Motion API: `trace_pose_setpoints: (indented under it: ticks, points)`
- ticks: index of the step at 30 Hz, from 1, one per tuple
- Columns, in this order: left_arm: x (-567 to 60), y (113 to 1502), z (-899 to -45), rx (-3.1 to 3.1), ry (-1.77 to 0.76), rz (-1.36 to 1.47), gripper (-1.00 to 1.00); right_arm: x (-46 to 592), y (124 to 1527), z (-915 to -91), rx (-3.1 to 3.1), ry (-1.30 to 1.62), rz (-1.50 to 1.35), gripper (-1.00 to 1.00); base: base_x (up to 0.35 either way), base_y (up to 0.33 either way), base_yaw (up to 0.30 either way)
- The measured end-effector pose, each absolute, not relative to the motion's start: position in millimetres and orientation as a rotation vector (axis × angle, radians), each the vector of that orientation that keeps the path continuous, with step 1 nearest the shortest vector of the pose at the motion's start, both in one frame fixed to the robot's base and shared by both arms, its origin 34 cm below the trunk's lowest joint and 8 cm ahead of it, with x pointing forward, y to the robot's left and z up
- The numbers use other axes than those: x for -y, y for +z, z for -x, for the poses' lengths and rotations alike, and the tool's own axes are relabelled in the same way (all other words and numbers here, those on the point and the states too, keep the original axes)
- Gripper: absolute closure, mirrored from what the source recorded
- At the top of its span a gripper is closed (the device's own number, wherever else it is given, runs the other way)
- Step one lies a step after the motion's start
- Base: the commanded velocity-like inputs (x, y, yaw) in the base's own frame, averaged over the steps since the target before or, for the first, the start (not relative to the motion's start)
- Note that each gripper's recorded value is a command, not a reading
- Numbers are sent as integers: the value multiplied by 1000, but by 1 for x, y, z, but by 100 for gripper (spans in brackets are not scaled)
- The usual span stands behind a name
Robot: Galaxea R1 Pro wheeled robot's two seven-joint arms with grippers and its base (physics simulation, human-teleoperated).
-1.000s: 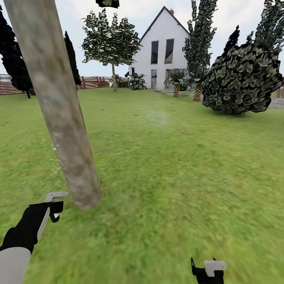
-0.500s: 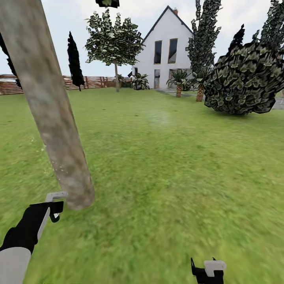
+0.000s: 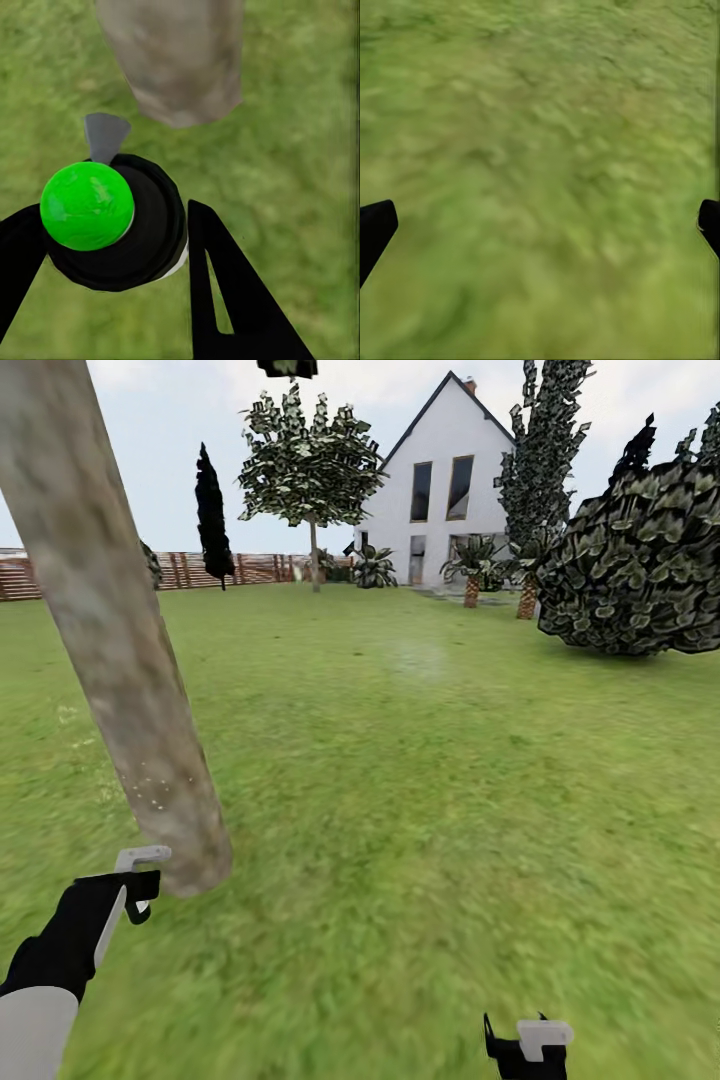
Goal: In the garden, pick up the pesticide atomizer on the floor and spray pesticide onto both trees until each tree trunk is fully covered.
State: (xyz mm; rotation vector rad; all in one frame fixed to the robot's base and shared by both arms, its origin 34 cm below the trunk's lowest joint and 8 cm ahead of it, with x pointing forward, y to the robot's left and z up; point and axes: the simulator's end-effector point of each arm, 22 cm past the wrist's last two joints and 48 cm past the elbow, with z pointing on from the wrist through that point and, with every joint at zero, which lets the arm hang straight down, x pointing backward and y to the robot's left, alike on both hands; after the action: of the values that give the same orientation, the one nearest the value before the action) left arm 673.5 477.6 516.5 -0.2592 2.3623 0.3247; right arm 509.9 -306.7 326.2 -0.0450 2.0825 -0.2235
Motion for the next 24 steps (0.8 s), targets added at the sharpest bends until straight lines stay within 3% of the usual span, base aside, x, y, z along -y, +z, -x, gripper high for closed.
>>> trace_pose_setpoints:
  ticks: [5,14,24]
  points:
    - [-478,516,-674,-2362,324,259,100,307,326,-510,-2082,-224,45,-100,173,-242,82]
    - [-478,517,-673,-2361,326,261,100,307,326,-510,-2082,-224,45,-100,160,-243,272]
    - [-488,519,-671,-2348,321,309,100,307,326,-510,-2082,-223,46,-100,38,-268,276]
